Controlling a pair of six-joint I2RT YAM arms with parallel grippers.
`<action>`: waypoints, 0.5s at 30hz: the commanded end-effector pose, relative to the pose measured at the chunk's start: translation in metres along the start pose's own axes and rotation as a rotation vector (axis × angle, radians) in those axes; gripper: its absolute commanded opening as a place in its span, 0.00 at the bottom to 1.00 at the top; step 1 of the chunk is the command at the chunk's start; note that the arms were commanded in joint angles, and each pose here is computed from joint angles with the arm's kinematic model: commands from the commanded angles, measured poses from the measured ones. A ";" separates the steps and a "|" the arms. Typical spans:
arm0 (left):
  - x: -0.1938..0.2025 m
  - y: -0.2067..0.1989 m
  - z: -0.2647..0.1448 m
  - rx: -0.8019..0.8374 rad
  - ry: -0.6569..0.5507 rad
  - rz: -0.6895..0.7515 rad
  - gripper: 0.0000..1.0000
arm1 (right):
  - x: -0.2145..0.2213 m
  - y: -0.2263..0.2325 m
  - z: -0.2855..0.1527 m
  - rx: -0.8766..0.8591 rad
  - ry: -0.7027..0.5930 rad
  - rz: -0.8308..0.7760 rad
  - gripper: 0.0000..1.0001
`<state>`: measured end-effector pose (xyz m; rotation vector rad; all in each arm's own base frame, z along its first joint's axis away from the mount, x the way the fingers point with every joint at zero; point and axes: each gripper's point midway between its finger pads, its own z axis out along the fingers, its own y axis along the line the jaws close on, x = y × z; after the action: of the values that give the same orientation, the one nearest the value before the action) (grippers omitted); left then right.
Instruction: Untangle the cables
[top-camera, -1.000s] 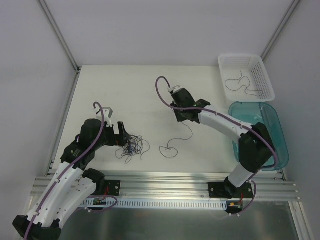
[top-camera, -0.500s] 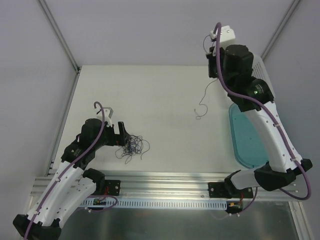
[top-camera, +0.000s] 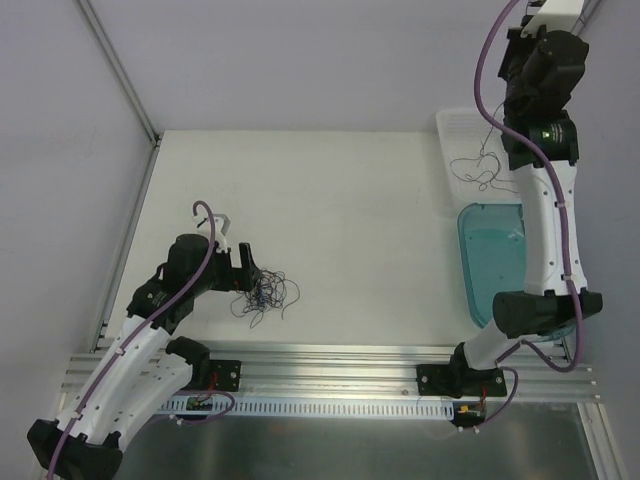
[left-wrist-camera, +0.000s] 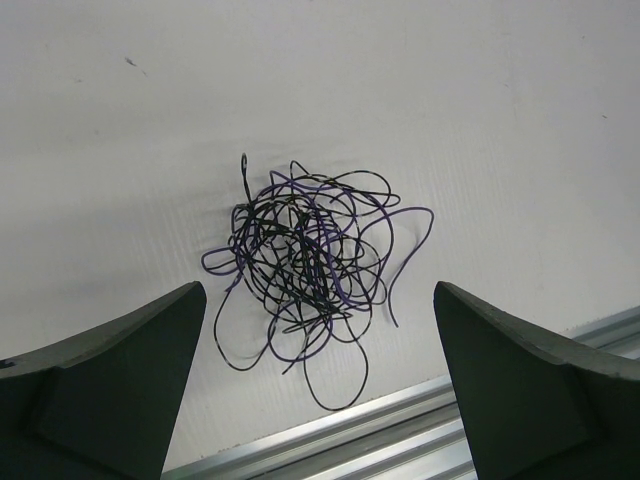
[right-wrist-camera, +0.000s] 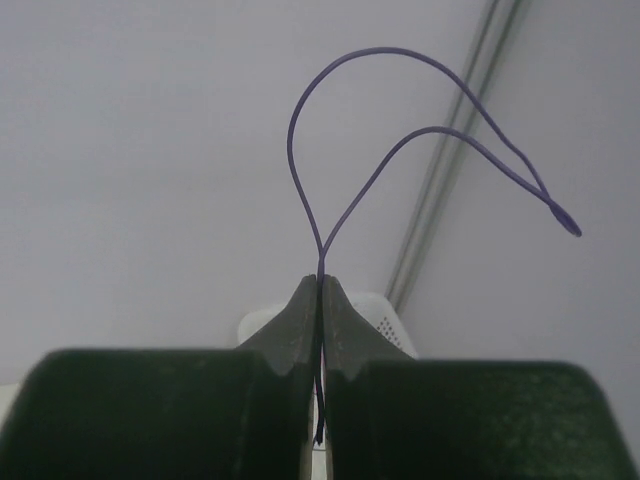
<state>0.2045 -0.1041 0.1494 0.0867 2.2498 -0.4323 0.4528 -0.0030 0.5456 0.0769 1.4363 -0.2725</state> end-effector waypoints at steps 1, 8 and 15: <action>-0.002 0.002 0.001 -0.012 -0.005 0.007 0.99 | 0.005 -0.019 0.045 0.039 -0.075 0.033 0.01; 0.001 0.003 0.004 -0.020 0.012 -0.003 0.99 | 0.097 -0.027 0.119 0.075 0.027 0.068 0.01; 0.003 0.003 0.008 -0.021 0.036 -0.004 0.99 | 0.154 -0.043 0.149 0.133 0.104 0.071 0.01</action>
<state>0.2062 -0.1046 0.1393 0.0851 2.2978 -0.4176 0.6088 -0.0843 0.3584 0.1933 1.6911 -0.3329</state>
